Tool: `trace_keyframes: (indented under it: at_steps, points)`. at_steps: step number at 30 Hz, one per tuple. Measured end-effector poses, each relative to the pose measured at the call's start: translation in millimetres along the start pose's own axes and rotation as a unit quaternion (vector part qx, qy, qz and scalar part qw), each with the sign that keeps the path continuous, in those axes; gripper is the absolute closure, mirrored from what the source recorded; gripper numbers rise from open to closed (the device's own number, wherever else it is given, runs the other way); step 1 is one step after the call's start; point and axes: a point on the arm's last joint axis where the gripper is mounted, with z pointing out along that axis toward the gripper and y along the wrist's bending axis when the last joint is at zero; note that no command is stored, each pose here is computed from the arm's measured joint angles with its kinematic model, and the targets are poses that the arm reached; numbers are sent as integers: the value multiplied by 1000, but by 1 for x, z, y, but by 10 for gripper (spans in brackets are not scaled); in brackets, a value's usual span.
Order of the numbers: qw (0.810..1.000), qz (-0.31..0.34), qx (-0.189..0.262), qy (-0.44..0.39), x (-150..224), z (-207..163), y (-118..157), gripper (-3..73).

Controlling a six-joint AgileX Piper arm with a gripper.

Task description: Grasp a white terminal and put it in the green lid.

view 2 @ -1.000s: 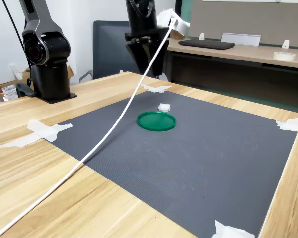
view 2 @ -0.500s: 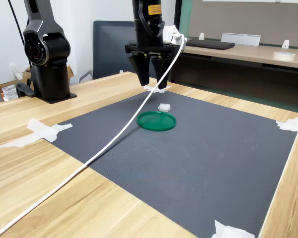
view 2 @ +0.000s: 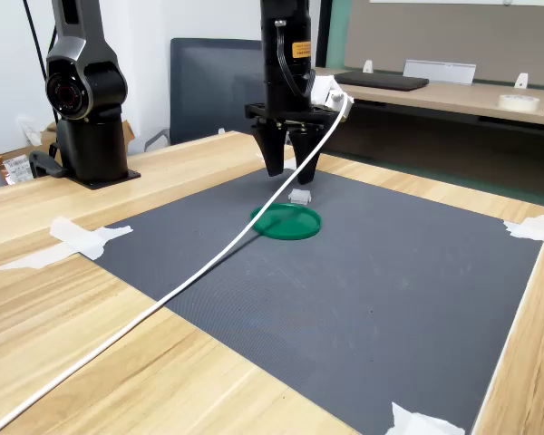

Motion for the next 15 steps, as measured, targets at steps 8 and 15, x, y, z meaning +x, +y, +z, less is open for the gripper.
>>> trace_keyframes:
  at_steps: [8,15]
  points:
    - [1000,-24,-5,2,-2,12,-2,130]
    - [999,-38,-10,0,-4,21,-3,130]
